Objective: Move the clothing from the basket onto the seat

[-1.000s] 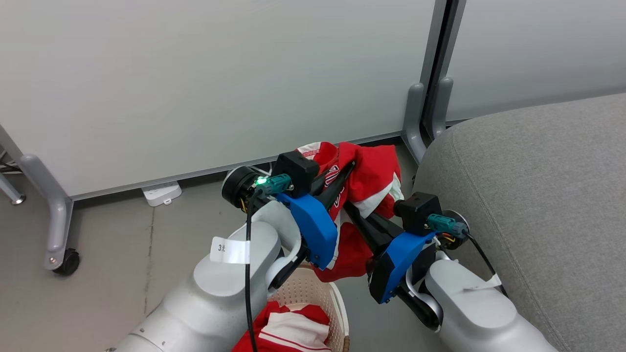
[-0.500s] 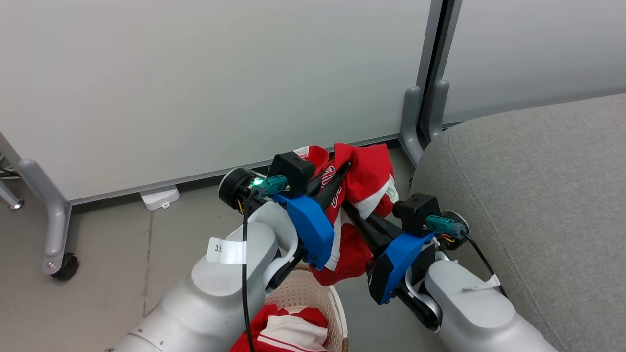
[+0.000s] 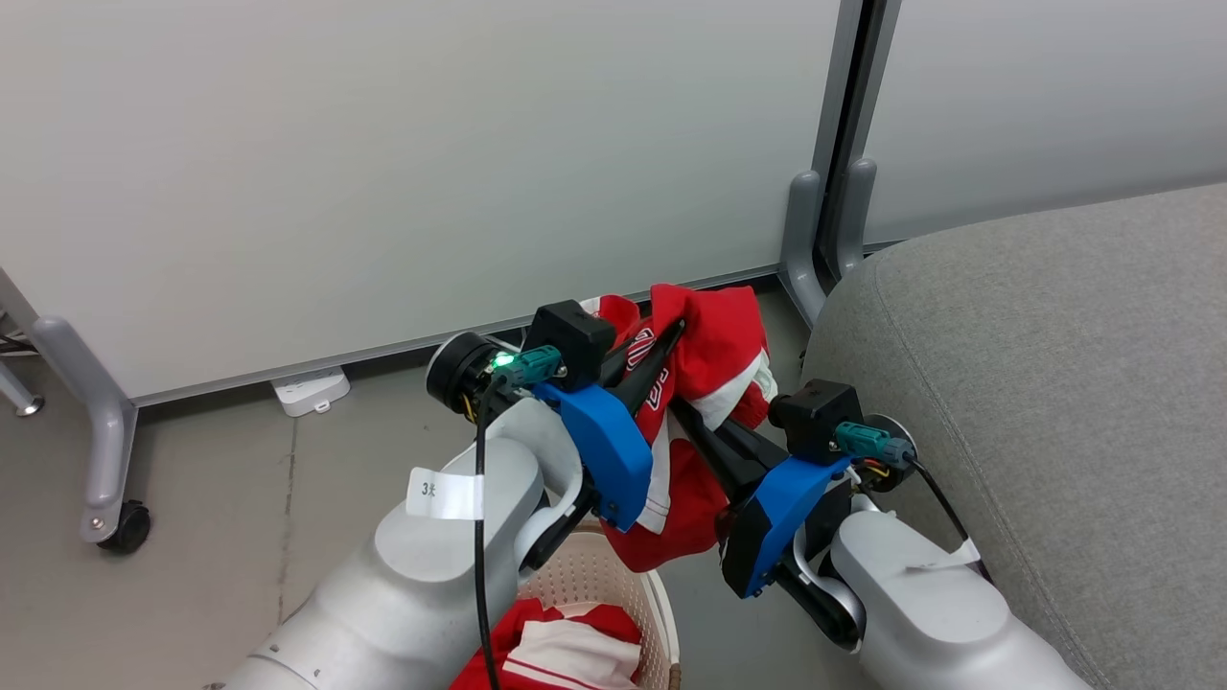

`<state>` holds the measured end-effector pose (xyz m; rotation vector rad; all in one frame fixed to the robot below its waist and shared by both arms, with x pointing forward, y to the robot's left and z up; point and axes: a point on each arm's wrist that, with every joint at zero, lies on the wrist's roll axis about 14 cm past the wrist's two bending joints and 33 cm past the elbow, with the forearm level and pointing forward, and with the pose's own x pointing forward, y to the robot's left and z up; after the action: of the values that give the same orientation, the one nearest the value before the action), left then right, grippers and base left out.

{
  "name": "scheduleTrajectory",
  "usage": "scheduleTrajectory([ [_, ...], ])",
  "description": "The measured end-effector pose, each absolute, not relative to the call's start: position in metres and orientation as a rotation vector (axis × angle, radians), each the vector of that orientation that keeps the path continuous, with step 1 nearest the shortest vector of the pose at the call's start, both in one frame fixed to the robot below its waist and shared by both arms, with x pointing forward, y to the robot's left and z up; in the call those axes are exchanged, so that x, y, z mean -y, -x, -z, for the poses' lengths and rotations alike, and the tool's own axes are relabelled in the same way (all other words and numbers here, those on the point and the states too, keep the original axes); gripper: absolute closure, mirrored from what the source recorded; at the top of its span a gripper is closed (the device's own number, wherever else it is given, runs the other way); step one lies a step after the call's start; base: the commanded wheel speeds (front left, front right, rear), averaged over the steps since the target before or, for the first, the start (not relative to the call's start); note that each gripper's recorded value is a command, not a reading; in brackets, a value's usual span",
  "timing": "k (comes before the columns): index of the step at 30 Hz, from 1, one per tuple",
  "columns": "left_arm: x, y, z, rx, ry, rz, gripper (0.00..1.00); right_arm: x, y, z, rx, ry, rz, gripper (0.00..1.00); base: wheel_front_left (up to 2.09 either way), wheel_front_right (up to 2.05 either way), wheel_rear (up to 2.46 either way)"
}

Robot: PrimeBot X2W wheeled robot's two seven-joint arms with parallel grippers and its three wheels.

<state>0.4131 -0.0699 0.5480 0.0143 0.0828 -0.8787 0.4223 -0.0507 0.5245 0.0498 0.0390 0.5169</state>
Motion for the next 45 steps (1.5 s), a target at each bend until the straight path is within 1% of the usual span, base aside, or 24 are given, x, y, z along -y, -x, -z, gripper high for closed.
scheduleTrajectory([
  [5,0.068,-0.414,-0.546,-0.086,-0.017,0.874,1.0,0.051,-0.423,-0.525,-0.037,-0.049,-0.517,1.0,0.0,0.0,0.0],
  [6,0.068,-0.414,-0.546,-0.087,-0.017,0.873,0.84,0.051,-0.423,-0.525,-0.036,-0.049,-0.517,1.0,0.0,0.0,0.0],
  [7,0.067,-0.414,-0.546,-0.088,-0.017,0.872,0.62,0.051,-0.423,-0.525,-0.036,-0.05,-0.517,1.0,0.0,0.0,0.0],
  [8,0.067,-0.415,-0.546,-0.087,-0.013,0.87,0.0,0.051,-0.423,-0.525,-0.036,-0.05,-0.517,1.0,0.0,0.0,0.0],
  [14,0.055,-0.416,-0.536,-0.083,0.013,0.828,0.0,0.051,-0.423,-0.529,-0.023,-0.058,-0.517,1.0,0.0,0.0,0.0],
  [21,0.032,-0.408,-0.518,-0.09,0.106,0.753,0.0,0.053,-0.426,-0.532,-0.011,-0.065,-0.511,1.0,0.0,0.0,0.0],
  [24,0.017,-0.408,-0.527,-0.038,0.139,0.703,0.0,0.054,-0.428,-0.532,-0.009,-0.07,-0.505,1.0,0.0,0.0,0.0],
  [30,-0.01,-0.386,-0.516,-0.003,0.143,0.63,0.0,0.055,-0.43,-0.528,-0.012,-0.063,-0.504,1.0,0.0,0.0,0.0],
  [37,-0.039,-0.373,-0.517,0.042,0.167,0.541,0.0,0.054,-0.432,-0.526,-0.013,-0.061,-0.504,1.0,0.0,0.0,0.0],
  [45,-0.063,-0.363,-0.506,0.031,0.173,0.461,0.0,0.056,-0.431,-0.521,-0.022,-0.053,-0.498,1.0,0.0,0.0,0.0],
])
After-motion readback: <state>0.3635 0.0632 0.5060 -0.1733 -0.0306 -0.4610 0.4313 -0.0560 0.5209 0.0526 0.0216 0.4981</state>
